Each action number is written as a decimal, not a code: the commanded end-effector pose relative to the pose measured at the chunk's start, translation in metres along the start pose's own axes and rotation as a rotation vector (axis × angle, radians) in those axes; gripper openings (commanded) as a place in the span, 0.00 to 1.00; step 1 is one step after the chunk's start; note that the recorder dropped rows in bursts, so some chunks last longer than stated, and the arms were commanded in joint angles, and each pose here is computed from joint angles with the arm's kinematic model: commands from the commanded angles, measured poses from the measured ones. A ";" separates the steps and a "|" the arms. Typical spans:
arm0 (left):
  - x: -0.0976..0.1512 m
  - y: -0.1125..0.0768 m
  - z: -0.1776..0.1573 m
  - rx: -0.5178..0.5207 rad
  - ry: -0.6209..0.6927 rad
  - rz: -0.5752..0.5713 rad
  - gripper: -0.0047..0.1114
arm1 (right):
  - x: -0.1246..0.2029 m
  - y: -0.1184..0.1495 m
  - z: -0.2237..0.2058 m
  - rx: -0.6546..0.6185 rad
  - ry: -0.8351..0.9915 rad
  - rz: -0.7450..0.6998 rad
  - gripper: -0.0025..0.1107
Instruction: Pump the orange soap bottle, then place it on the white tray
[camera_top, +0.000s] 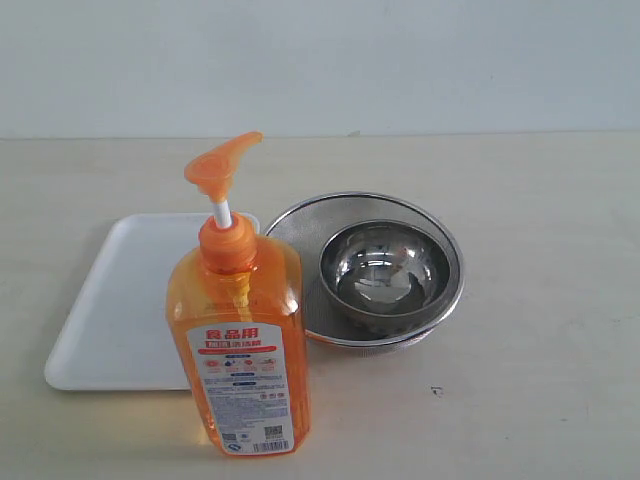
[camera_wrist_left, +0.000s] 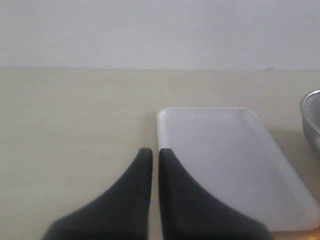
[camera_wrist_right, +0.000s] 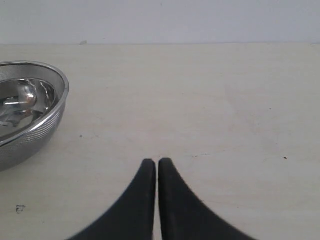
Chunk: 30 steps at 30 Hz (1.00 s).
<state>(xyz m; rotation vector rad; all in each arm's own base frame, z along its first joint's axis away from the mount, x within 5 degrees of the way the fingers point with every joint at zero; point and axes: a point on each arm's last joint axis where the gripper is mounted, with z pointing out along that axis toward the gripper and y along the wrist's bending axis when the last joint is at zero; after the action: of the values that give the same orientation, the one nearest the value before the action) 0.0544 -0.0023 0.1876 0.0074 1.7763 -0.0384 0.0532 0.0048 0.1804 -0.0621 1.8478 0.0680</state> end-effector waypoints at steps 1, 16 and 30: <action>0.001 0.000 0.000 -0.001 0.002 0.003 0.08 | -0.002 0.000 0.000 0.004 -0.024 -0.004 0.02; 0.001 0.000 0.000 -0.001 0.002 0.003 0.08 | -0.016 -0.001 -0.002 0.007 -0.183 -0.004 0.02; 0.001 0.000 0.000 -0.001 0.002 0.003 0.08 | -0.020 -0.001 -0.003 0.009 -0.219 -0.011 0.02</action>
<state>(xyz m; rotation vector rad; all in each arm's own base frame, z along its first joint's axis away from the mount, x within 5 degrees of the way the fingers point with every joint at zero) 0.0544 -0.0023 0.1876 0.0074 1.7763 -0.0384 0.0565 0.0044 0.1991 -0.0520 1.6386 0.0667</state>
